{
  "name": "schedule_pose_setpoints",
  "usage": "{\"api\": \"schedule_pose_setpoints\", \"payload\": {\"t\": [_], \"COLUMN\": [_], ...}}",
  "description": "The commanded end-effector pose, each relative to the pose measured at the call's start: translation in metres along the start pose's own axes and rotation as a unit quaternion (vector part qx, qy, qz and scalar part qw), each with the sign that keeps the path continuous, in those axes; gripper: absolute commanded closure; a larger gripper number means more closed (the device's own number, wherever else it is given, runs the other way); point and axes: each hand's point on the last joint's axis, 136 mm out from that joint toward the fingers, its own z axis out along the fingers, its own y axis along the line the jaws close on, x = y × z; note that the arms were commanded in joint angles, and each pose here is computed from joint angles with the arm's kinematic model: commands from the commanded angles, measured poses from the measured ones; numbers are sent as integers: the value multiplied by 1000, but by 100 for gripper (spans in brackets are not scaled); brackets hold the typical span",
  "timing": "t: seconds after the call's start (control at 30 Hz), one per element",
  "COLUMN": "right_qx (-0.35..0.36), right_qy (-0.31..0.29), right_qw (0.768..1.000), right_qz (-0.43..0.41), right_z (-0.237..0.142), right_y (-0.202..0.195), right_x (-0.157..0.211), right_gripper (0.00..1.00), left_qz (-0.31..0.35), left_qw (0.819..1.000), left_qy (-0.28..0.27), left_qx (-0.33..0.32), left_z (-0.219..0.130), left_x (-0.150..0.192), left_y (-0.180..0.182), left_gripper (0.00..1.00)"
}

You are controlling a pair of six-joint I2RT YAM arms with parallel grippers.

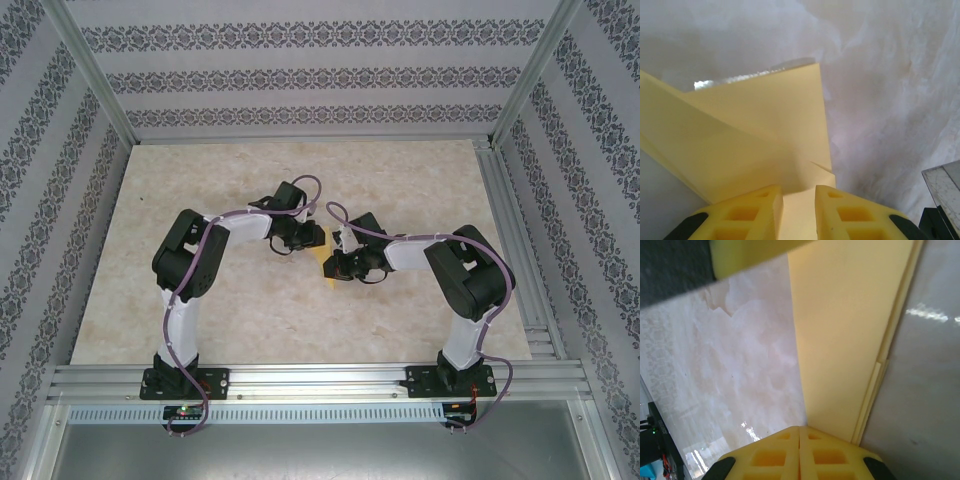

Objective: Fold a paper plane with a square sheet of paper (pick it up from the middle)
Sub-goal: Fold the wing for the fifth time at the center of the table.

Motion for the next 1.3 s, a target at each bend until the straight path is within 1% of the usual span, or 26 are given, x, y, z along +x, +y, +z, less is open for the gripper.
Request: {"api": "schedule_pose_setpoints", "payload": {"t": [0.0,0.47,0.8,0.9,1.0,1.07,1.17,1.2,1.27], "right_qx": [120,120,117,112,99,77,45,35,23], "right_qy": [98,97,91,84,67,45,-1,-21,-62], "right_qw": [985,985,986,987,991,995,999,999,998], "right_qz": [80,81,77,74,62,47,14,1,-22], "right_z": [2,2,1,-1,-4,-9,-27,-36,-55], "right_y": [-70,-72,-68,-64,-51,-32,4,17,40], "right_x": [73,75,70,66,51,34,3,-9,-28], "right_gripper": [92,92,92,92,91,88,81,77,65], "left_qz": [-5,-17,-18,-15,-12,-11,-10,-11,-15], "left_qw": [998,996,994,993,993,991,988,987,986], "left_qy": [-42,-57,-77,-82,-90,-100,-122,-128,-134], "left_qx": [-55,-67,-76,-78,-79,-83,-91,-92,-97], "left_z": [-7,-14,-30,-35,-44,-55,-77,-84,-94], "left_x": [-33,-55,-79,-85,-90,-92,-92,-90,-83], "left_y": [42,59,65,63,59,55,46,43,41], "left_gripper": [74,74,74,74,73,73,71,69,66]}}
